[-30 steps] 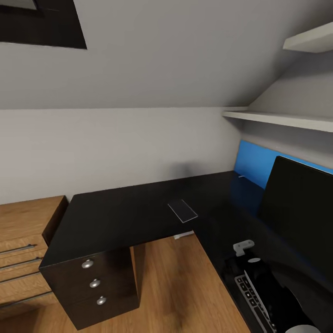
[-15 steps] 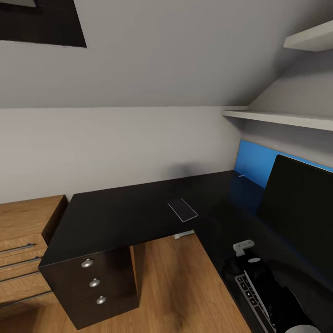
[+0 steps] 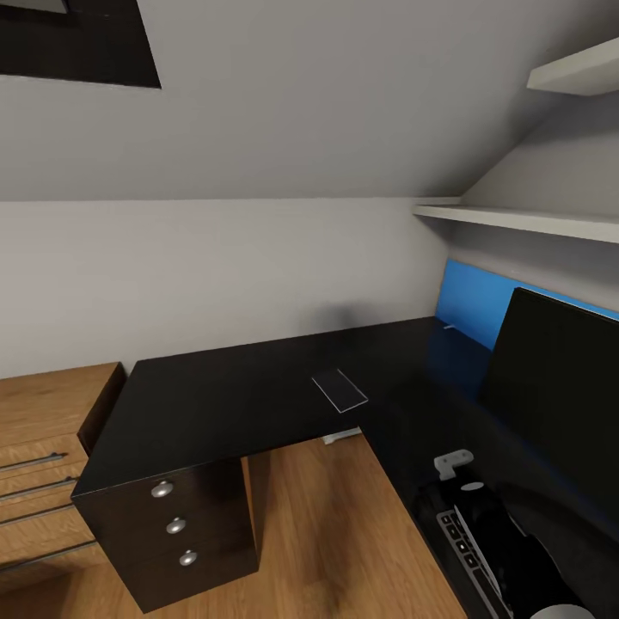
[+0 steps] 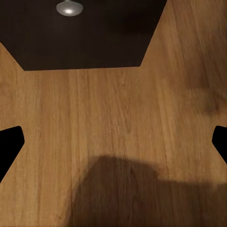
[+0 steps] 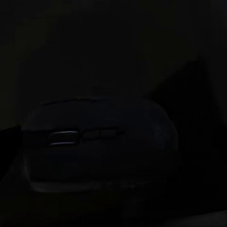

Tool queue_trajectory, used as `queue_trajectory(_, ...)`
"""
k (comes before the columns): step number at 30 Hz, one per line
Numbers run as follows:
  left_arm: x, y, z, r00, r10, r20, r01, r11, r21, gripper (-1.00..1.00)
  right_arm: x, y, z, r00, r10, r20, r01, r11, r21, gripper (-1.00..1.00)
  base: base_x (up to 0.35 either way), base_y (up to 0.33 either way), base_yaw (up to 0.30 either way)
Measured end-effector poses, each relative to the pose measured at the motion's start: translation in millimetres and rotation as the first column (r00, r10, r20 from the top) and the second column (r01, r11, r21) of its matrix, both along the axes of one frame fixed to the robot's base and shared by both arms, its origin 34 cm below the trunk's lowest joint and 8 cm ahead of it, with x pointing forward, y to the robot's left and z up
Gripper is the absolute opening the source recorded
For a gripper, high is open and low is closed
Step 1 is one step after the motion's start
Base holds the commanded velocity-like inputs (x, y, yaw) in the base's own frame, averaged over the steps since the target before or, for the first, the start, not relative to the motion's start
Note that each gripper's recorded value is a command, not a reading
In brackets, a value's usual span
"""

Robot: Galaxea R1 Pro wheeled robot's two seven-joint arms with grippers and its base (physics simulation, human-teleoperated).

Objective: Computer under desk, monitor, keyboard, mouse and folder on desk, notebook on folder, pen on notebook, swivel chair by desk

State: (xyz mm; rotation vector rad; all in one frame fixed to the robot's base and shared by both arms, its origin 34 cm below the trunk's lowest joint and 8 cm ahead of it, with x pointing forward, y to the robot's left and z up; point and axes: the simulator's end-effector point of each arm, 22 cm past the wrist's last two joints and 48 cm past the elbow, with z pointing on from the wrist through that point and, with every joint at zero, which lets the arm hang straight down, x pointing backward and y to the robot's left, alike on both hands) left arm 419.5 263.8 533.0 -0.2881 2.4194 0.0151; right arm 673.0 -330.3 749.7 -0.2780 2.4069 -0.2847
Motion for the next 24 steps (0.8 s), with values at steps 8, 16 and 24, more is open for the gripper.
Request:
queue_trajectory(8,0,0,0,1.0,-0.001,0.0,0.001,1.0,0.0,1.0,0,-2,0,1.0,0.003,-0.001,-0.004,1.0,-0.014,1.0,0.0,0.0,0.0)
queue_trajectory(16,0,0,0,1.0,-0.001,0.0,0.001,1.0,0.0,1.0,11,-2,19,0.999,-0.001,0.054,0.001,1.0,-0.011,1.0,0.0,0.0,0.0)
queue_trajectory(24,0,0,0,1.0,-0.001,0.0,0.001,1.0,0.0,1.0,32,13,67,0.986,0.003,0.168,-0.006,1.0,0.021,1.0,0.0,0.0,0.0)
